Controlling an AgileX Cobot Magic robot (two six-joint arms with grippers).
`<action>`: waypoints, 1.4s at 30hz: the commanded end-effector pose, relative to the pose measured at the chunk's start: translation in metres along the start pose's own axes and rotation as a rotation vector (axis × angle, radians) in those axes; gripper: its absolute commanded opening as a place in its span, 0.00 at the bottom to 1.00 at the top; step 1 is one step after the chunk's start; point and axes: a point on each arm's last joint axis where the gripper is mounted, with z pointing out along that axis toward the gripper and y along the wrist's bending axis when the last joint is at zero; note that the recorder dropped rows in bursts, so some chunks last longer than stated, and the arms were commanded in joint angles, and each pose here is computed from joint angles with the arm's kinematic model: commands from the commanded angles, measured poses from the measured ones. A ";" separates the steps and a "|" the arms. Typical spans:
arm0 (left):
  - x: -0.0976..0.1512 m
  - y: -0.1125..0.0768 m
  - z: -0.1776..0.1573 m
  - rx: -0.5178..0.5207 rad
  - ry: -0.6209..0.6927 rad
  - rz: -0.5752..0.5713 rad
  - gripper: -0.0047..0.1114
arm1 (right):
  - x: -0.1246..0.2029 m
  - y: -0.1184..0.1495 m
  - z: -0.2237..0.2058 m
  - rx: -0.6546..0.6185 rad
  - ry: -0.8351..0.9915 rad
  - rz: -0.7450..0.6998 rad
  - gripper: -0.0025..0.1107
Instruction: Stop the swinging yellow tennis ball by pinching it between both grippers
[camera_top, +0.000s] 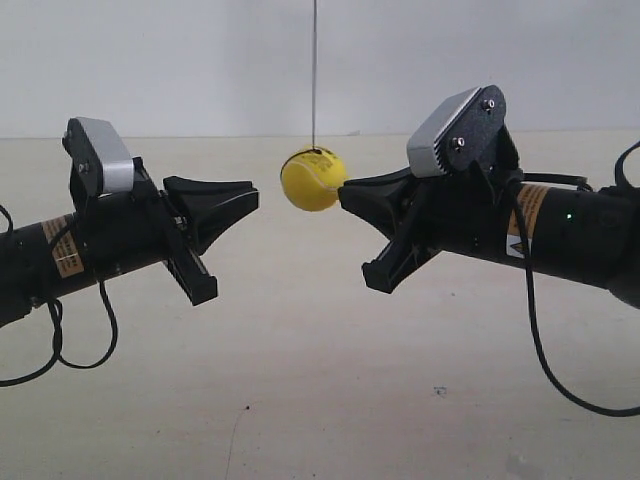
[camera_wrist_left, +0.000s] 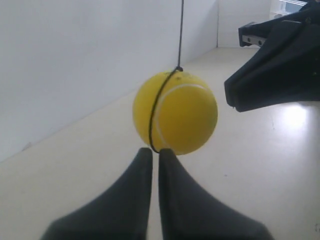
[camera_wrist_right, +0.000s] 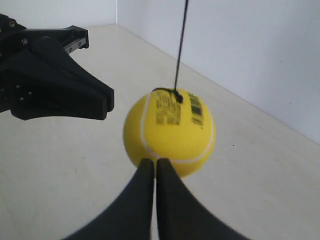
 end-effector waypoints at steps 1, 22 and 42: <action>-0.002 -0.001 0.001 0.004 -0.013 -0.005 0.08 | -0.001 -0.001 0.001 0.002 -0.005 -0.005 0.02; -0.007 -0.008 0.008 0.188 0.000 -0.008 0.08 | -0.001 0.008 0.004 -0.038 0.007 0.000 0.02; -0.006 -0.012 0.008 0.237 0.012 0.013 0.08 | 0.005 0.006 0.003 -0.023 0.084 -0.019 0.02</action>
